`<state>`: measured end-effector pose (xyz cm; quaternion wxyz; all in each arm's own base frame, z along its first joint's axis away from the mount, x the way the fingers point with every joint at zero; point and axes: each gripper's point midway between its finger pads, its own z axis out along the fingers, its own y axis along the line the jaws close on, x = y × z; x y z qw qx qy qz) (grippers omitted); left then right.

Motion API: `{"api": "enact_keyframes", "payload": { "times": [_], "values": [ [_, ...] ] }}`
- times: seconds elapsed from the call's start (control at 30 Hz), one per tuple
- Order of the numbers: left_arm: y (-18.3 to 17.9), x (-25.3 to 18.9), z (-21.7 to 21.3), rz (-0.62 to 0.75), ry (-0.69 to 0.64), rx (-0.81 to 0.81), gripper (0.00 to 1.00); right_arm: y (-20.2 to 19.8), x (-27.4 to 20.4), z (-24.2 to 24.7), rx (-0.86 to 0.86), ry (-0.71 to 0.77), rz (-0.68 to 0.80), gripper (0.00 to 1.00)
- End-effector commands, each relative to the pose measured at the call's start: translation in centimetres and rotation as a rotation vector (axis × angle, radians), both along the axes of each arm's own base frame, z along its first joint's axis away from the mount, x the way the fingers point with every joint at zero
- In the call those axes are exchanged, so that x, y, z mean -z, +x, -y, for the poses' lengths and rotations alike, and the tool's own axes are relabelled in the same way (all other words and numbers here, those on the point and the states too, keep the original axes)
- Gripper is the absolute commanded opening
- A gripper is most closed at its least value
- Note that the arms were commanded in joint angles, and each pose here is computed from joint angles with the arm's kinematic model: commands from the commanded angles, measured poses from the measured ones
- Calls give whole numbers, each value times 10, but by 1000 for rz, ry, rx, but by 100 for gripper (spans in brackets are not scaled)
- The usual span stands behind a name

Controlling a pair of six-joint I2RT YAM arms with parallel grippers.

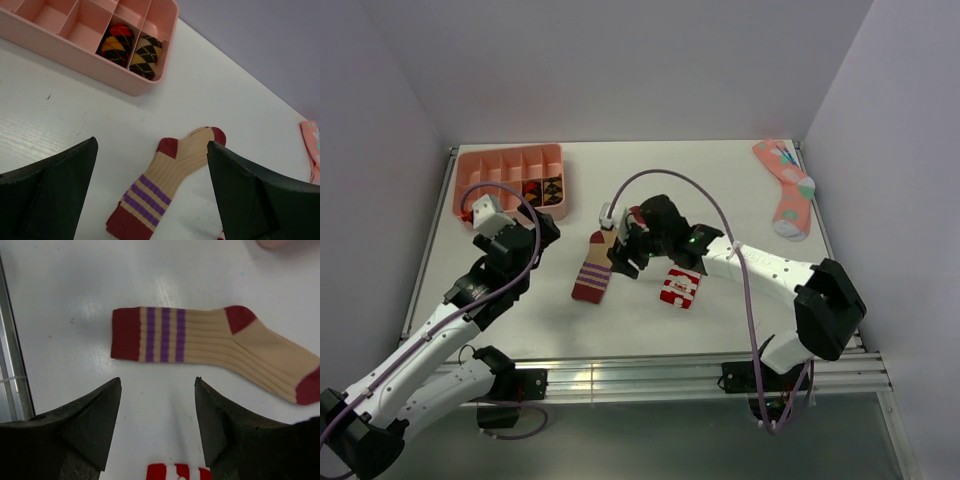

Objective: Roll the socks
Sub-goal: Roll the sock at the center of the board.

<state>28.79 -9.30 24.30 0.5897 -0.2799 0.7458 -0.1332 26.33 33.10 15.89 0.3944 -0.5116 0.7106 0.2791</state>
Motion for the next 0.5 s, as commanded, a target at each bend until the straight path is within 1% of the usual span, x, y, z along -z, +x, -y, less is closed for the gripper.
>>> {"api": "enact_keyframes", "payload": {
  "times": [0.0, 0.1, 0.17, 0.23, 0.27, 0.3, 0.47],
  "values": [
    [-2, 8, -9, -15, -16, -40, 97, -10, 9, -20, -49, -18, 79, 67],
    [-3, 8, -13, -14, -28, -56, 97, -20, 29, -35, -79, -56, 61, 60],
    [-5, 2, -17, -3, -31, -67, 97, -28, 41, -45, -103, -80, 58, 58],
    [-7, -5, -24, 11, -36, -93, 97, -27, 50, -51, -90, -104, 89, 56],
    [-9, -4, -27, 3, -30, -105, 97, -34, 52, -59, -103, -105, 105, 56],
    [-10, -6, -29, 5, -30, -114, 97, -34, 55, -62, -100, -114, 112, 53],
    [-16, -17, -40, 32, -43, -151, 97, -31, 74, -76, -73, -164, 128, 49]
  ]
}}
